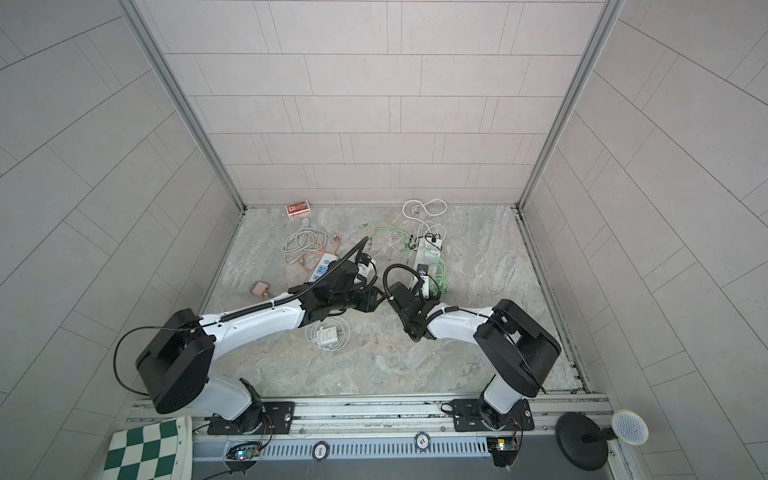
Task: Insert the plug
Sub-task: 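Open the right gripper off the charger while the left moves toward the blue-socket strip, then lower the left gripper over the white charger beside the blue-socket strip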
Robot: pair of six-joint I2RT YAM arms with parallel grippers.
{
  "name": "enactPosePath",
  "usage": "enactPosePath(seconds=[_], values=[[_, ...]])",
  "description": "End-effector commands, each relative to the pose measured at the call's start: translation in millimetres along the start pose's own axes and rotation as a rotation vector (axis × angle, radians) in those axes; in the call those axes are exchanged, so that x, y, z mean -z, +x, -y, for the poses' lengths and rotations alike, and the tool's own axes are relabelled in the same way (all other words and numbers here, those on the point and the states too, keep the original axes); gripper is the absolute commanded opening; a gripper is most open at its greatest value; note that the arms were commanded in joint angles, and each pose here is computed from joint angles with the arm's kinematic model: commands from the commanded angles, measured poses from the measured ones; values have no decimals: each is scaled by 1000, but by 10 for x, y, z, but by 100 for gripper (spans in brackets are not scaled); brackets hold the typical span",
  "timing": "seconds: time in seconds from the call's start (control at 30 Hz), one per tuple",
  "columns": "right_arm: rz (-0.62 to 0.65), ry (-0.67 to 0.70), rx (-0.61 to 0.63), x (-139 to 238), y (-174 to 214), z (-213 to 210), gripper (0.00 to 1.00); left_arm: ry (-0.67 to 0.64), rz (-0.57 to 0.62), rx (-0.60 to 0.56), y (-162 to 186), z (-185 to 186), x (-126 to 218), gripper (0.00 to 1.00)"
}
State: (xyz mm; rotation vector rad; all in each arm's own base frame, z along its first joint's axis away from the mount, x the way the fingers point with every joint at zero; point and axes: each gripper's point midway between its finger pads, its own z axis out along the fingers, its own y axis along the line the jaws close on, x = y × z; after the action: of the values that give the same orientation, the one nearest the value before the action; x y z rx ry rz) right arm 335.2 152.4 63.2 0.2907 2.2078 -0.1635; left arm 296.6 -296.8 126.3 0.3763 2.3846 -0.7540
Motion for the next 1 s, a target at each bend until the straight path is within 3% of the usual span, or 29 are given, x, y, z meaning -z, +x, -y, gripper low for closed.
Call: enactPosePath(seconds=[0.0, 0.27, 0.43, 0.63, 0.77, 0.97], values=[[-348, 42, 204, -54, 972, 291, 0, -125, 29, 52, -47, -410, 176, 49], [-376, -9, 164, -129, 1071, 257, 1, -391, 192, 152, -278, -1206, 557, 75], [-367, -38, 121, -126, 902, 308, 9, -544, 196, 206, -325, -1722, 678, 83], [-310, -113, 87, 17, 557, 291, 21, -702, 118, 209, -428, -2218, 690, 87], [-283, -134, 77, 83, 364, 312, 29, -737, 34, 191, -488, -2417, 531, 88], [-278, -200, 63, 196, 190, 272, 35, -762, 0, 235, -778, -2775, 390, 90]])
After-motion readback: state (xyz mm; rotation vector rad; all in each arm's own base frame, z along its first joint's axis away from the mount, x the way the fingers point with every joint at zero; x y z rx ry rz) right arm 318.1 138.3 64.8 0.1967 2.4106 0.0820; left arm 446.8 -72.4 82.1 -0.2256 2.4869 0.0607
